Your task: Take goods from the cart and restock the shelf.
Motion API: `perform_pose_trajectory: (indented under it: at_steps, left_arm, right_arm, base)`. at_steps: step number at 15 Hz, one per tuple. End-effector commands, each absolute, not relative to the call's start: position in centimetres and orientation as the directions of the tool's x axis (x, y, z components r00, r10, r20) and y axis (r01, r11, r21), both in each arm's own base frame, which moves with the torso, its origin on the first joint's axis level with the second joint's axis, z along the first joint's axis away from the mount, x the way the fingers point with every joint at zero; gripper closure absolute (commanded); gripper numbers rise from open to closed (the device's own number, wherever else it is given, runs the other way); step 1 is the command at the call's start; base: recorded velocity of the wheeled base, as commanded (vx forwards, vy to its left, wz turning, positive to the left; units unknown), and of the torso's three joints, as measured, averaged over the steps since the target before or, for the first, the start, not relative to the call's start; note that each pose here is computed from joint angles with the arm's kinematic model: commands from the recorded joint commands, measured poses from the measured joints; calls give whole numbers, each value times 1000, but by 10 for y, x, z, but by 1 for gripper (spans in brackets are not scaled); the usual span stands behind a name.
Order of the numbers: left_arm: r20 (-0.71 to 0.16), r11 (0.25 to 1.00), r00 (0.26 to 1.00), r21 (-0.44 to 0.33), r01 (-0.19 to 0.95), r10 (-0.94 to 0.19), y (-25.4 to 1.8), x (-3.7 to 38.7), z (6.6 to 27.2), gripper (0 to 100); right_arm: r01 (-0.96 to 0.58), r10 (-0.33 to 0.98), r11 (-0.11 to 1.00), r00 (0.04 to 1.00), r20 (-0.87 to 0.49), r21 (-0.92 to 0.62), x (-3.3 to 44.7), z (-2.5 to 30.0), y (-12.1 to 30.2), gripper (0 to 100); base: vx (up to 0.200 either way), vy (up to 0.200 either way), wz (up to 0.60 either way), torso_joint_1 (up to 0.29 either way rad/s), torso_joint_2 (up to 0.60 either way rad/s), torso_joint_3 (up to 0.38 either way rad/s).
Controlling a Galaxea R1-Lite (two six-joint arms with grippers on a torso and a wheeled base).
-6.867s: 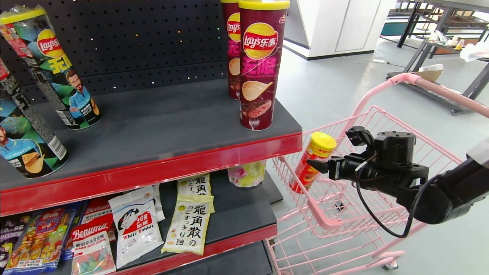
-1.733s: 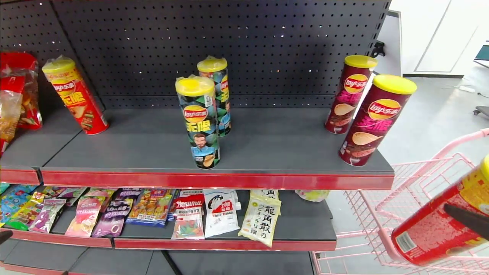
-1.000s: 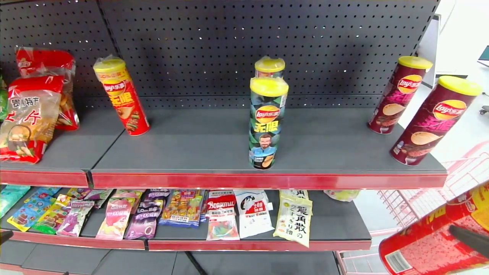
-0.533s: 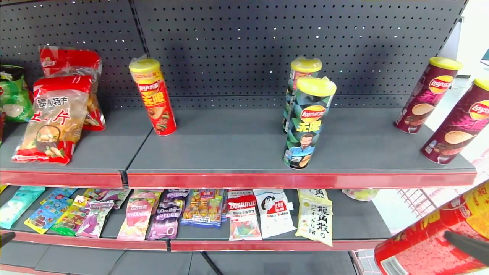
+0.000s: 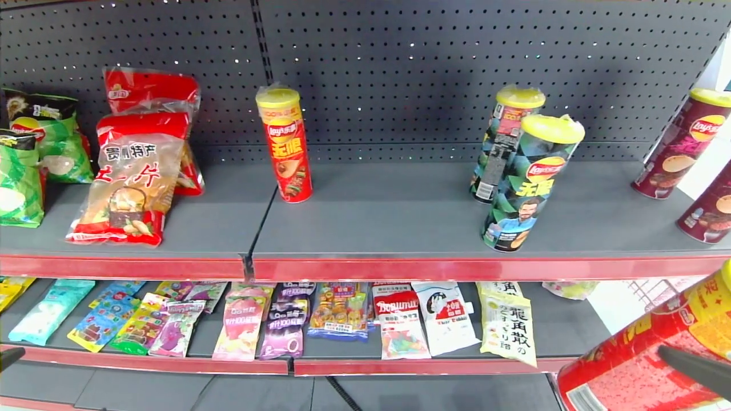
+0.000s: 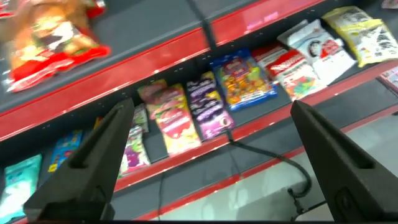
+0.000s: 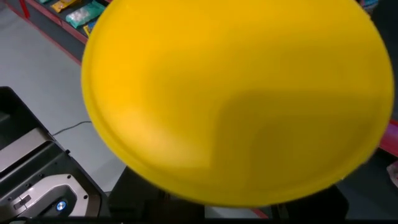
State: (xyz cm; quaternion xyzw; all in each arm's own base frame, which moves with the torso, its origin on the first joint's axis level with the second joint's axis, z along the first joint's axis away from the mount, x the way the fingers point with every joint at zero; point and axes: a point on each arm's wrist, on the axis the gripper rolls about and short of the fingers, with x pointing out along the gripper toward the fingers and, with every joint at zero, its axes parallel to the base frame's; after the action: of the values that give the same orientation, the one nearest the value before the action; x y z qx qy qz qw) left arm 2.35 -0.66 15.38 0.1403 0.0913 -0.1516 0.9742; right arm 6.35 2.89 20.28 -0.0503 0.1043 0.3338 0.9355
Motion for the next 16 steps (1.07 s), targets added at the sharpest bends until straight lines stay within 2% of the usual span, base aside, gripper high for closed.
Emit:
perform_pose_trajectory:
  at_steps: [1,5,16]
  left_arm:
    - [-214,914,939,248,320,-270,-7,23,155,0]
    - [-210,915,940,248,319,-271,-7,23,156,0]
    - [-211,914,939,251,320,-271,-7,24,157,0]
  right_arm:
    - [-635,613,772,755,-233,-25,64,202,29,100]
    - [-636,615,771,754,-230,-25,64,202,29,100]
    - [-638,615,770,750,-243,-20,64,199,29,100]
  base:
    - [0,200,0,2,7,2]
    - [0,200,0,2,0,2]
    - [0,0,0,0,0,0]
